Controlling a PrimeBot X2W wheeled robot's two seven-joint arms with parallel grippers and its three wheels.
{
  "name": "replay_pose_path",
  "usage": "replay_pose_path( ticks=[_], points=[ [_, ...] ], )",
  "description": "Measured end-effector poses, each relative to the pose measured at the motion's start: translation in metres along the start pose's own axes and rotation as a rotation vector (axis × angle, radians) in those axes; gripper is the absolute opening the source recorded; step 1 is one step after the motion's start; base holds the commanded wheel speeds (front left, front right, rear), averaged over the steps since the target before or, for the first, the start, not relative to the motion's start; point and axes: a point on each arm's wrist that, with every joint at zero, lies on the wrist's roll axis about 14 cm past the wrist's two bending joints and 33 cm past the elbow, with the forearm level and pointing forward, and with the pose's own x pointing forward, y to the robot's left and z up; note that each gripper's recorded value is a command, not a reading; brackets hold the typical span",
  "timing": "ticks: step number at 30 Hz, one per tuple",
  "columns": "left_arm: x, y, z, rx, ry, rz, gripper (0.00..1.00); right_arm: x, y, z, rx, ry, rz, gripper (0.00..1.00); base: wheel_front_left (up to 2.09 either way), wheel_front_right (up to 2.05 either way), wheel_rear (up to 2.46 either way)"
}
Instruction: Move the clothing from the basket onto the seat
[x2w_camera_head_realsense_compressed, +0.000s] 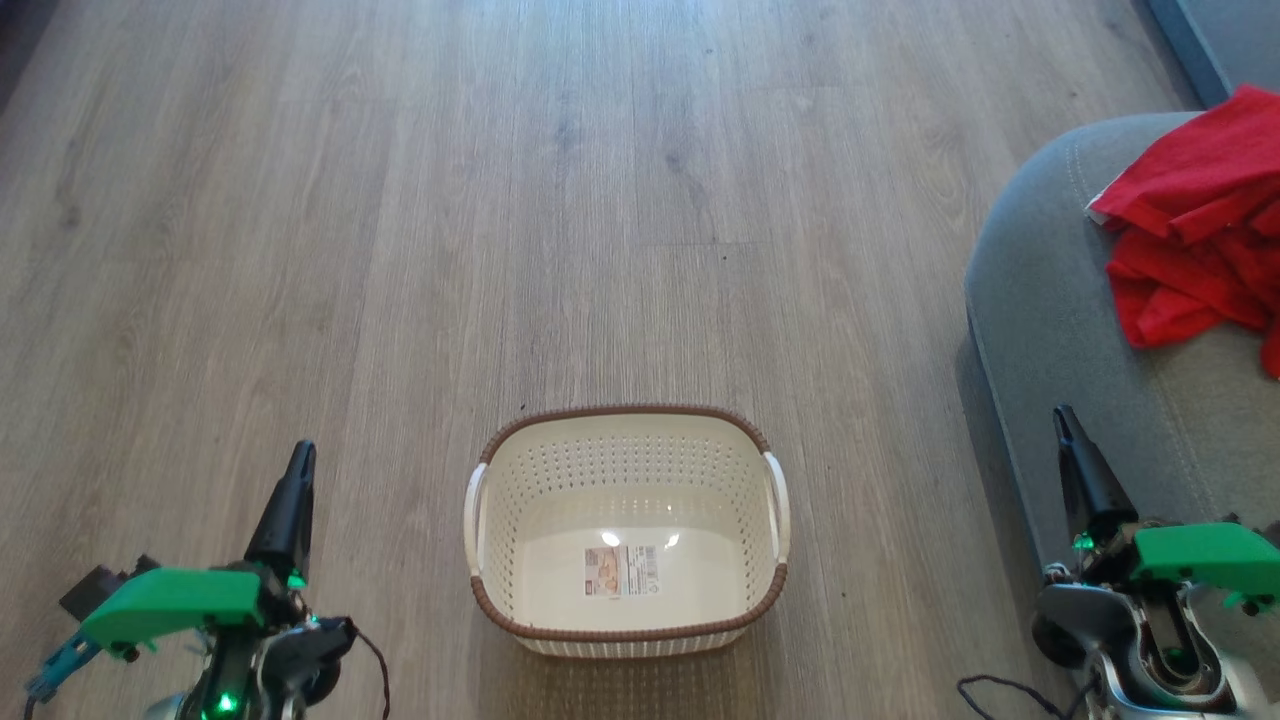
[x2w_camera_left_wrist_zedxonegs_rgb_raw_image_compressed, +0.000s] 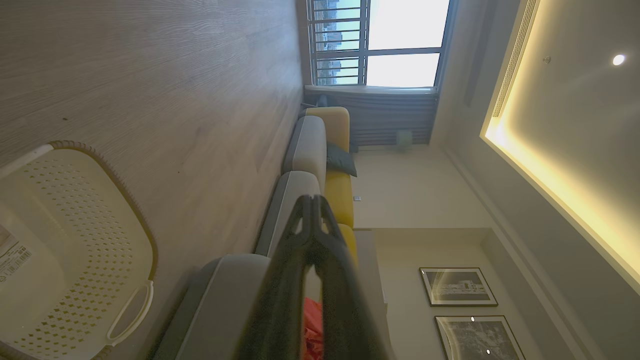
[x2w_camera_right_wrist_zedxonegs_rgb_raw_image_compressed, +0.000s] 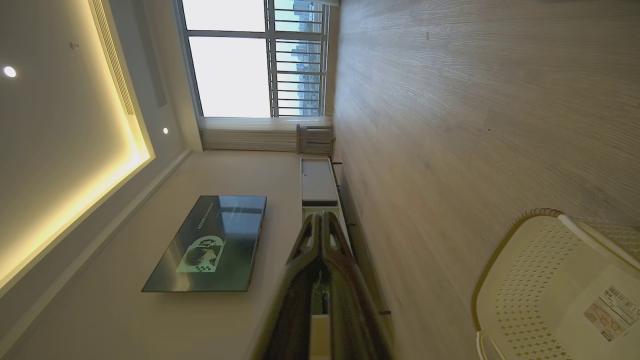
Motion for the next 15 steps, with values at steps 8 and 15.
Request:
replay_pose_path(
  ticks=[8,15],
  points=[
    [0.0,0.0,0.0,0.0,0.0,0.0,0.0,0.0,0.0,0.0,0.0,0.0,0.0,0.0,0.0,0.0,0.0],
    [0.0,0.0,0.0,0.0,0.0,0.0,0.0,0.0,0.0,0.0,0.0,0.0,0.0,0.0,0.0,0.0,0.0]
  ],
)
